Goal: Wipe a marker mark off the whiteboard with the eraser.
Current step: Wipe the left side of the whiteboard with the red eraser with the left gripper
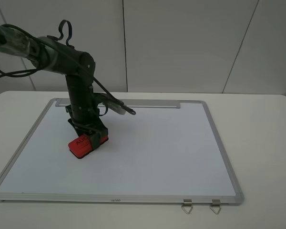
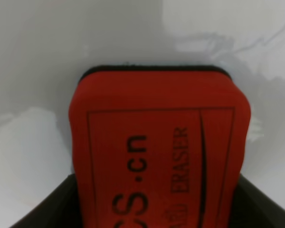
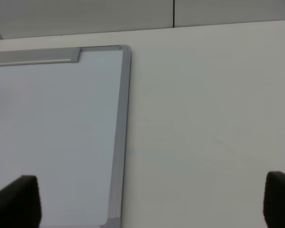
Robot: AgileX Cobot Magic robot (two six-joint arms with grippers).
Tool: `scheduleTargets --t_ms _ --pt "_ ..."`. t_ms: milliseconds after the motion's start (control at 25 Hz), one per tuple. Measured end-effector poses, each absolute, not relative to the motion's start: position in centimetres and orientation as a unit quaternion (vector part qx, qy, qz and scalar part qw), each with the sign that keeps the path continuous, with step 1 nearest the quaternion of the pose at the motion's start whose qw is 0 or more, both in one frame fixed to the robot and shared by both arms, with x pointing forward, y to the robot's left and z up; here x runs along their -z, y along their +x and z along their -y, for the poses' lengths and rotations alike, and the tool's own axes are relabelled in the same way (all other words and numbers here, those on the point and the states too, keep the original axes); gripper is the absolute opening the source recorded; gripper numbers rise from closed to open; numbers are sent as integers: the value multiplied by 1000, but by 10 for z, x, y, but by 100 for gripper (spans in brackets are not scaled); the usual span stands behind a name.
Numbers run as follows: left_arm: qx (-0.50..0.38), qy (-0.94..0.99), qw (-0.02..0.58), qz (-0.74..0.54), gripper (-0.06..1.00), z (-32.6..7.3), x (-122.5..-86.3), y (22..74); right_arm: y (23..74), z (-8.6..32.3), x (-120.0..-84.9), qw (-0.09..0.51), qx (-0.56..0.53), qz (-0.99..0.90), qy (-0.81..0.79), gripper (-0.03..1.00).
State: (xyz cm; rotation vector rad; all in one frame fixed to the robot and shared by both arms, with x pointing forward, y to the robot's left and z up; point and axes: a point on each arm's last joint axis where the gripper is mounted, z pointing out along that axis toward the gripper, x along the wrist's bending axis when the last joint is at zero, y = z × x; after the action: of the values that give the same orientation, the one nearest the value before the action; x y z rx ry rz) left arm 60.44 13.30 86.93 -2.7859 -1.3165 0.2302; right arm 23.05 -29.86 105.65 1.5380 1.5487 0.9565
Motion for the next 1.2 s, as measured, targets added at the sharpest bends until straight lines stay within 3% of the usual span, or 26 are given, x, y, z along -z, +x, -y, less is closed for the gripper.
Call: scheduleTargets --t_ms 480,880,1200 --pt "-66 -889 21 452 55 -155 -870 607 231 299 -1057 370 -373 -604 600 83" --pt "-12 -882 23 470 55 -187 -876 643 231 299 -1057 370 -373 -604 600 83" --pt "-1 -886 27 463 55 -185 -875 647 231 299 -1057 370 -373 -604 600 83"
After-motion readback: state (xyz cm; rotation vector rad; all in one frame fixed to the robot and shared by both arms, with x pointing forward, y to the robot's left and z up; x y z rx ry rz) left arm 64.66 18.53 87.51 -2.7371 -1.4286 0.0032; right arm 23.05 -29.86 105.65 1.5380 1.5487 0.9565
